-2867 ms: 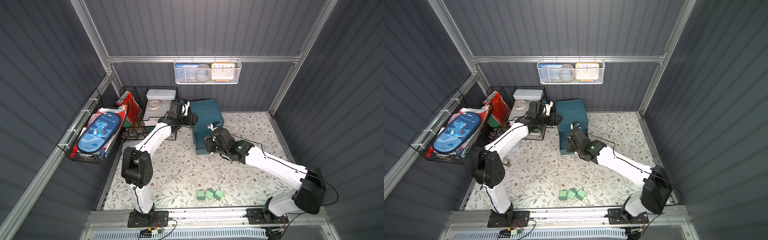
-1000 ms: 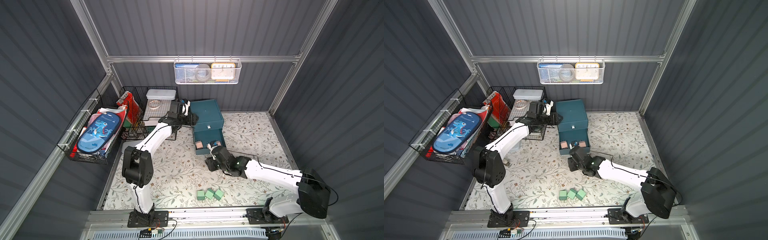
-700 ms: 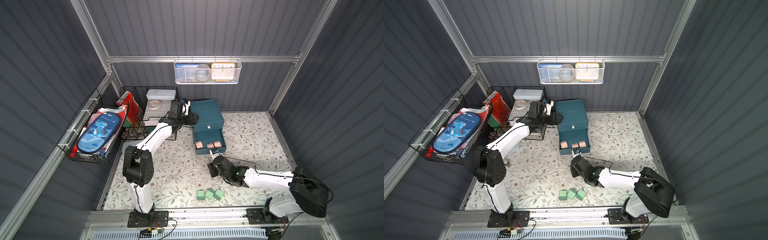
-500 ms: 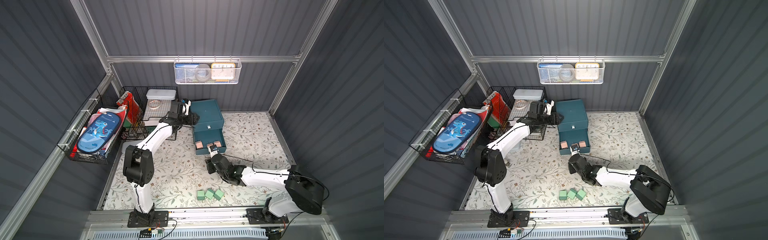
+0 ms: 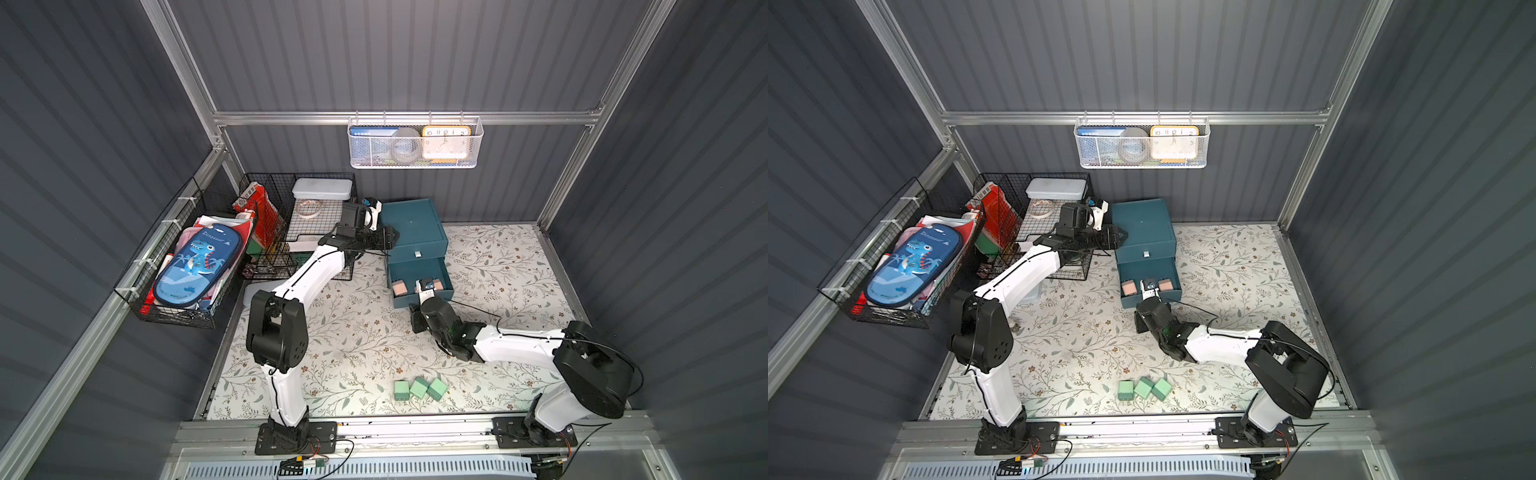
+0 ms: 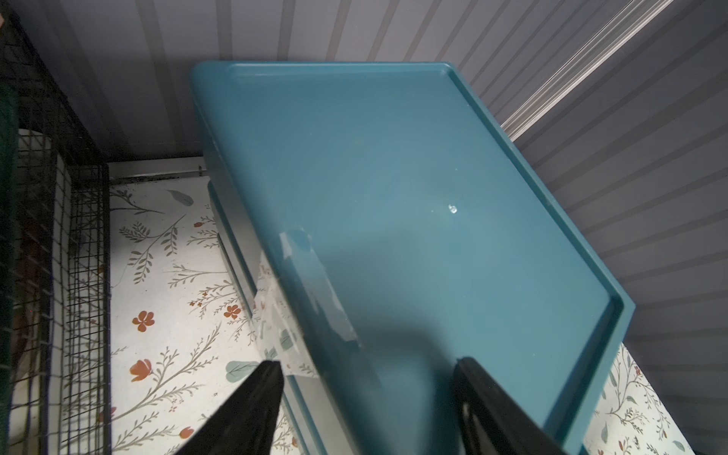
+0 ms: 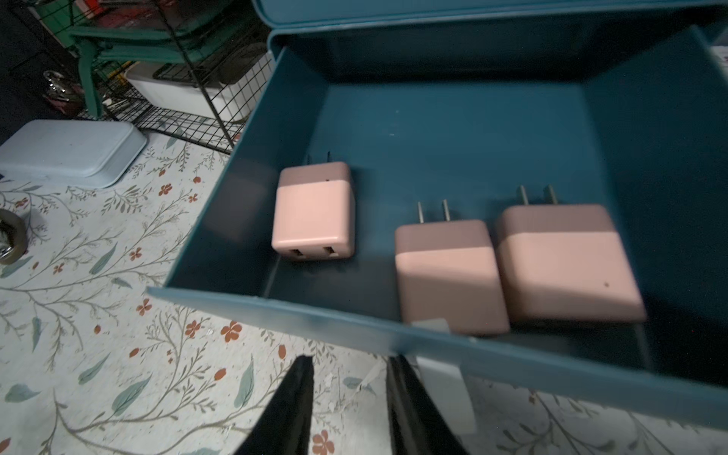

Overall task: Place the plugs into the drawer by color
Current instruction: Close the drawer in the storage box.

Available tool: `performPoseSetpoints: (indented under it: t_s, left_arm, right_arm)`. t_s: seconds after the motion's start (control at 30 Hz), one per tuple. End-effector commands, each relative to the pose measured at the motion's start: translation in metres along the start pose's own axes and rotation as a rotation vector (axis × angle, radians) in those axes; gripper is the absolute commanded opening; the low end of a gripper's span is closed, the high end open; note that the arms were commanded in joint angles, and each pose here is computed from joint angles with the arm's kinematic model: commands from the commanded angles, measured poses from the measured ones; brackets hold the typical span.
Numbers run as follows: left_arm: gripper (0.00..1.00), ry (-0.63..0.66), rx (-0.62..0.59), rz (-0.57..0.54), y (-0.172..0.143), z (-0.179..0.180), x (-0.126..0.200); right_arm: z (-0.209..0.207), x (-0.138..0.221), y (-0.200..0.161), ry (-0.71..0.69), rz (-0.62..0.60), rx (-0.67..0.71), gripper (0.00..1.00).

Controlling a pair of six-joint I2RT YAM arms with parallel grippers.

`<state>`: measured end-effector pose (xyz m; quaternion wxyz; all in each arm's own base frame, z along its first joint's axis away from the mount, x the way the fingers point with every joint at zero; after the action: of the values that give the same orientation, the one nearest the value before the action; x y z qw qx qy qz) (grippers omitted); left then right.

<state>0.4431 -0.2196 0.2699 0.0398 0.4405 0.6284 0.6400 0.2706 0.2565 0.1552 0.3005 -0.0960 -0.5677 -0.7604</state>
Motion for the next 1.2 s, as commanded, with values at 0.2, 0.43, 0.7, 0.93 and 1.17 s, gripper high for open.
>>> performPoseSetpoints:
  t_s: [0.2,0.43,0.7,0.93,1.17]
  left_arm:
    - [0.72,-0.007,0.040,0.215,-0.054,0.000,-0.023]
    - [0.72,-0.008,0.036,0.206,-0.052,-0.002,-0.020]
    - [0.72,-0.010,0.033,0.209,-0.054,-0.006,-0.020]
    - [0.72,-0.010,0.029,0.213,-0.054,-0.006,-0.021]
    - [0.72,-0.018,0.028,0.227,-0.057,-0.006,-0.022]
  right_arm:
    - [0.012,-0.024,0.049,0.048,-0.151,-0.137,0.35]
    - [0.008,-0.058,0.056,0.060,-0.177,-0.248,0.36]
    - [-0.007,-0.091,0.064,0.075,-0.181,-0.370,0.36]
    - [-0.013,-0.102,0.067,0.139,-0.190,-0.526,0.38]
    - [-0.028,-0.117,0.069,0.221,-0.194,-0.675,0.39]
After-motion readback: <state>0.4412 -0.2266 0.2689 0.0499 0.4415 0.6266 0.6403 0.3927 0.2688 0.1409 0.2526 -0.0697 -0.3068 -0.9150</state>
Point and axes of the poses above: each gripper's point midway between its finger pads, its own x axis back along the fingers, its own z axis along the line the jaws close on, y = z × x, the point moved 8 cm from there along x, back along the fingers, and after that the axes turned 13 degrees about -x, right-handed, at the moved point
